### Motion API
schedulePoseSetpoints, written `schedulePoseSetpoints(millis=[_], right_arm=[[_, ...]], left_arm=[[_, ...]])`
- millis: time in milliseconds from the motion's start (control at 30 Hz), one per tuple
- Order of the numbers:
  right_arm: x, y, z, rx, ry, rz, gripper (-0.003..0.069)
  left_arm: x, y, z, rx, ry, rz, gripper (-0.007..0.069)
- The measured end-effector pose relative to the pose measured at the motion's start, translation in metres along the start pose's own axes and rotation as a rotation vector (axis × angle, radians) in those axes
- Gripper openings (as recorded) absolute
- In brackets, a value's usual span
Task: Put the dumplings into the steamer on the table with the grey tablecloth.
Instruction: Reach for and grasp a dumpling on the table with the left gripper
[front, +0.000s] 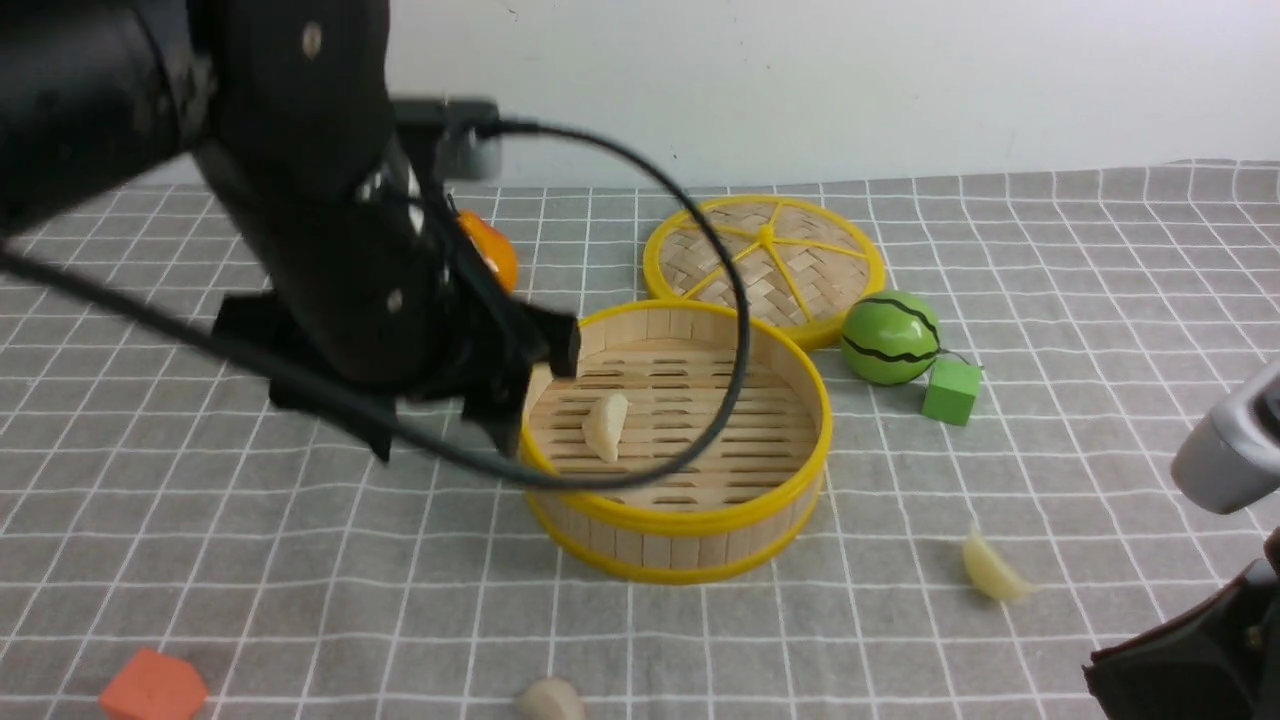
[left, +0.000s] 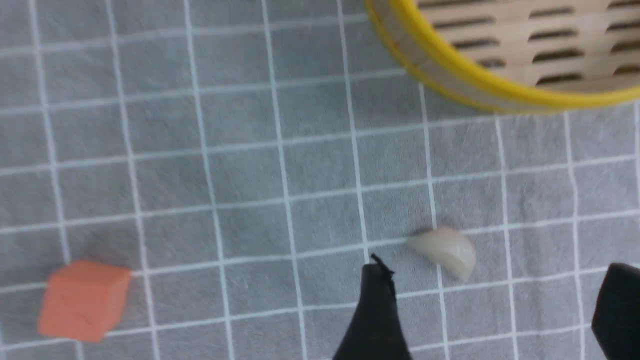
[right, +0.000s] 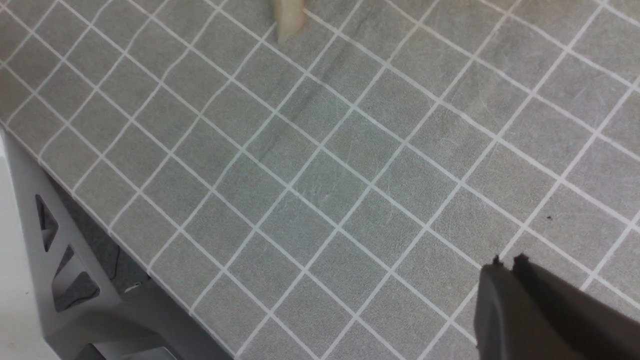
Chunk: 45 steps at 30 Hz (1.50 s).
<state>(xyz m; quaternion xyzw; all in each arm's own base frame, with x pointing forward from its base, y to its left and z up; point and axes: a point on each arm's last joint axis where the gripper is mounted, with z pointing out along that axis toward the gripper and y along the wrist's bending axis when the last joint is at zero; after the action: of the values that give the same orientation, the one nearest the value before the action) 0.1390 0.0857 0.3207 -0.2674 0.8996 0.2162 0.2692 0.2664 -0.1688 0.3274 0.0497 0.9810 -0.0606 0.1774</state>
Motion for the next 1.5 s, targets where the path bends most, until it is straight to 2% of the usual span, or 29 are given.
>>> schedulePoseSetpoints(millis=[167, 367, 533, 700, 1000, 1167, 1400, 1500], right_arm=[[0.0, 0.0, 0.0, -0.003, -0.001, 0.002, 0.0031], [0.0, 0.0, 0.0, -0.004, -0.001, 0.003, 0.0031], [0.0, 0.0, 0.0, -0.004, -0.001, -0.007, 0.0035], [0.0, 0.0, 0.0, -0.004, 0.0, -0.01, 0.0041], [0.0, 0.0, 0.0, -0.004, -0.001, -0.012, 0.0041], [0.0, 0.0, 0.0, -0.004, -0.002, -0.012, 0.0041], [0.0, 0.0, 0.0, -0.005, 0.001, -0.013, 0.0041], [0.0, 0.001, 0.0, -0.006, 0.003, -0.013, 0.0041]], left_arm=[[0.035, -0.007, 0.056, 0.03, 0.063, -0.03, 0.0532], [0.039, -0.02, 0.094, 0.044, 0.071, -0.032, 0.0532], [0.044, -0.022, 0.129, -0.01, 0.158, -0.032, 0.0532], [0.05, -0.022, 0.146, -0.042, 0.227, -0.04, 0.0532], [0.054, -0.025, 0.162, -0.035, 0.27, -0.074, 0.052], [0.054, -0.025, 0.162, -0.033, 0.264, -0.074, 0.0449], [0.053, -0.024, 0.162, -0.037, 0.261, -0.069, 0.02], [0.054, -0.024, 0.162, -0.038, 0.263, -0.068, 0.0194]])
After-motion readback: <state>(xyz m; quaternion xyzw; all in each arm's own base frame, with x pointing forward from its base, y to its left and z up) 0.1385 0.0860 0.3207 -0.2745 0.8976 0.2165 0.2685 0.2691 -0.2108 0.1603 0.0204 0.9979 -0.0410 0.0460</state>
